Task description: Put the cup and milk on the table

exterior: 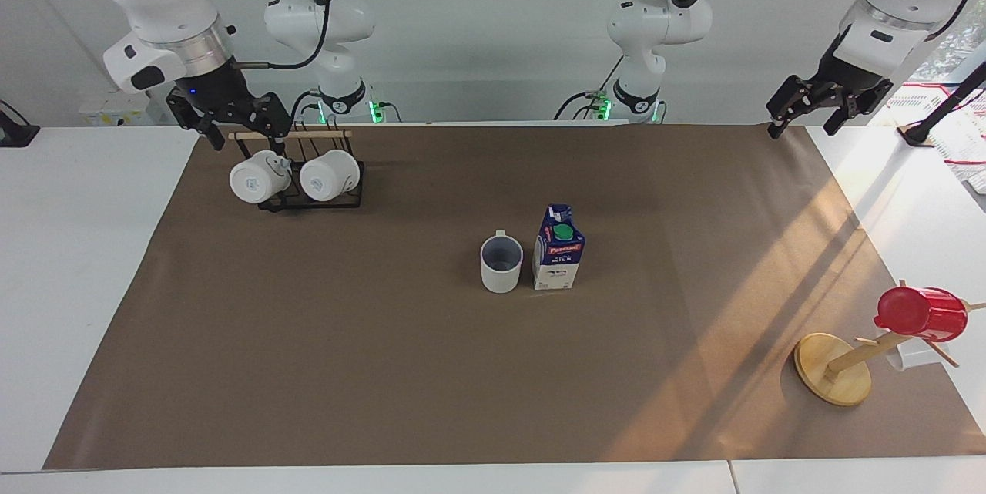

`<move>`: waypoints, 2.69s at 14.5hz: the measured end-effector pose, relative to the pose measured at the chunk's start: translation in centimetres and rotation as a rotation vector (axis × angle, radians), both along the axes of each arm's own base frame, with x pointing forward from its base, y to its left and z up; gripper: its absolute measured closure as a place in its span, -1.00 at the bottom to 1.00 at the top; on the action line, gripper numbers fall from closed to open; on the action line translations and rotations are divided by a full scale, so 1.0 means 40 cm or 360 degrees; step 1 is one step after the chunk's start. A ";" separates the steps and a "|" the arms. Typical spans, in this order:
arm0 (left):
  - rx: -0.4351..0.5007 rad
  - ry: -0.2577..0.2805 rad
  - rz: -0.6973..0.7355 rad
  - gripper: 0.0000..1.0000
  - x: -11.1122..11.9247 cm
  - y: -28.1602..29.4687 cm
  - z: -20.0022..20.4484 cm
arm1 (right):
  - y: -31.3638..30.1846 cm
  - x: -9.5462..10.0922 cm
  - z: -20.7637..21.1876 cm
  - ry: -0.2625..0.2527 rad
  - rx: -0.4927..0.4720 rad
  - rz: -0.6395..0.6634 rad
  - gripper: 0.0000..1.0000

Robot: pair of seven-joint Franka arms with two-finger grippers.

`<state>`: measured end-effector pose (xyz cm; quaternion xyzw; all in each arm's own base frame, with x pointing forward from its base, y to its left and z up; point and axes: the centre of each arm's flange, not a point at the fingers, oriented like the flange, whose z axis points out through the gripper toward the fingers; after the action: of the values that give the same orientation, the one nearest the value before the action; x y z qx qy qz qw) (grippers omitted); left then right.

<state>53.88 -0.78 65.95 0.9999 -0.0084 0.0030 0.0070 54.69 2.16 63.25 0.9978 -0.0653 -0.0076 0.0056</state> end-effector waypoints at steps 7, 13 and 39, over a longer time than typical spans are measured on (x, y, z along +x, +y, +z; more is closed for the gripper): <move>0.0001 0.0022 -0.0013 -1.00 -0.001 -0.011 -0.012 | 0.000 0.000 0.000 0.0000 0.0000 0.0000 -1.00; 0.0000 0.0018 -0.0053 -1.00 -0.001 -0.009 -0.011 | 0.000 0.000 0.000 0.0000 0.0000 0.0000 -1.00; 0.0000 0.0021 -0.0125 -1.00 -0.003 -0.008 -0.013 | -0.026 0.000 0.000 0.0000 0.0000 -0.0031 -1.00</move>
<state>53.75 -1.11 65.44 0.9988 -0.0477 -0.0038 0.0070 54.71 1.10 63.25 0.9971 -0.0750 -0.0077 0.0054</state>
